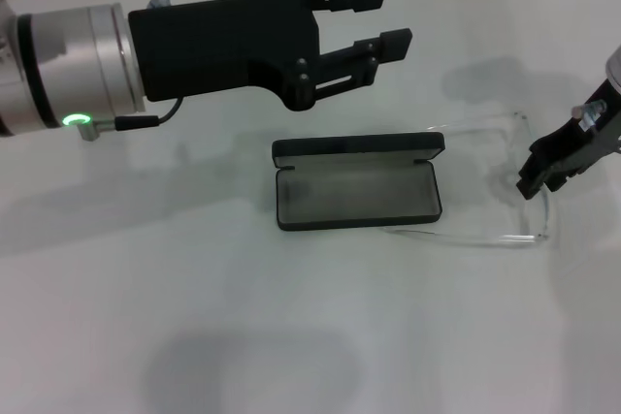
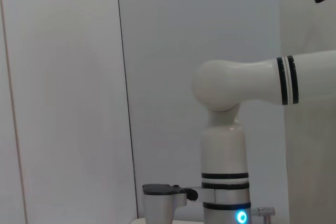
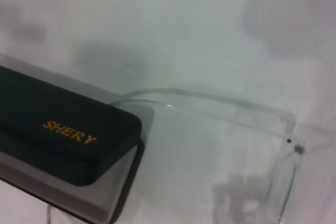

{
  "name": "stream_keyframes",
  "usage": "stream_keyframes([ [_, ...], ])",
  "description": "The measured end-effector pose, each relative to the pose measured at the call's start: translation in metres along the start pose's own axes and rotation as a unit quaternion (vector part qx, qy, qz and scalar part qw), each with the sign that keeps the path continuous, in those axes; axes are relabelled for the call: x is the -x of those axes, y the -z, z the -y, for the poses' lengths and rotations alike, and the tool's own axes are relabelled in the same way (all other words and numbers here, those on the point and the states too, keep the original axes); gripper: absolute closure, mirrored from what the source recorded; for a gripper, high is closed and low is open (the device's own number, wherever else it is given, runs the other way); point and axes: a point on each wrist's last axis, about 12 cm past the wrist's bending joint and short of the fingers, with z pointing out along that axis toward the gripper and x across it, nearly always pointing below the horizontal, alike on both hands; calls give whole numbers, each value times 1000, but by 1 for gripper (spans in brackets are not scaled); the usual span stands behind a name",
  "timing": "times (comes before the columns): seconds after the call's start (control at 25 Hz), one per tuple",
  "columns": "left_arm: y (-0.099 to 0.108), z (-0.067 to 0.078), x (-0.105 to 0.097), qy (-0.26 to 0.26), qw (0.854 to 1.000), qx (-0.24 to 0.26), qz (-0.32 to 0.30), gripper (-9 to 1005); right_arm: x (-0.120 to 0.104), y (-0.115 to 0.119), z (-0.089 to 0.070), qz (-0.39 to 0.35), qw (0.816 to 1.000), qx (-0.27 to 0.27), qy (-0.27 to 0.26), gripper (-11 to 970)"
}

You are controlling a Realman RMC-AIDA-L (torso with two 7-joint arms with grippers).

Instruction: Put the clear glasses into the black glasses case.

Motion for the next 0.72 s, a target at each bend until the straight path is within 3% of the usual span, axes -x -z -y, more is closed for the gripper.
stream_keyframes([
  [0.24,0,-2,2,-2,1000,2,2,525,-3,4,5,11,1000,-1,-3,639],
  [0.72,2,-1,0,2,1000,4,1,525,-10,8,13,20,1000,-9,3,818],
])
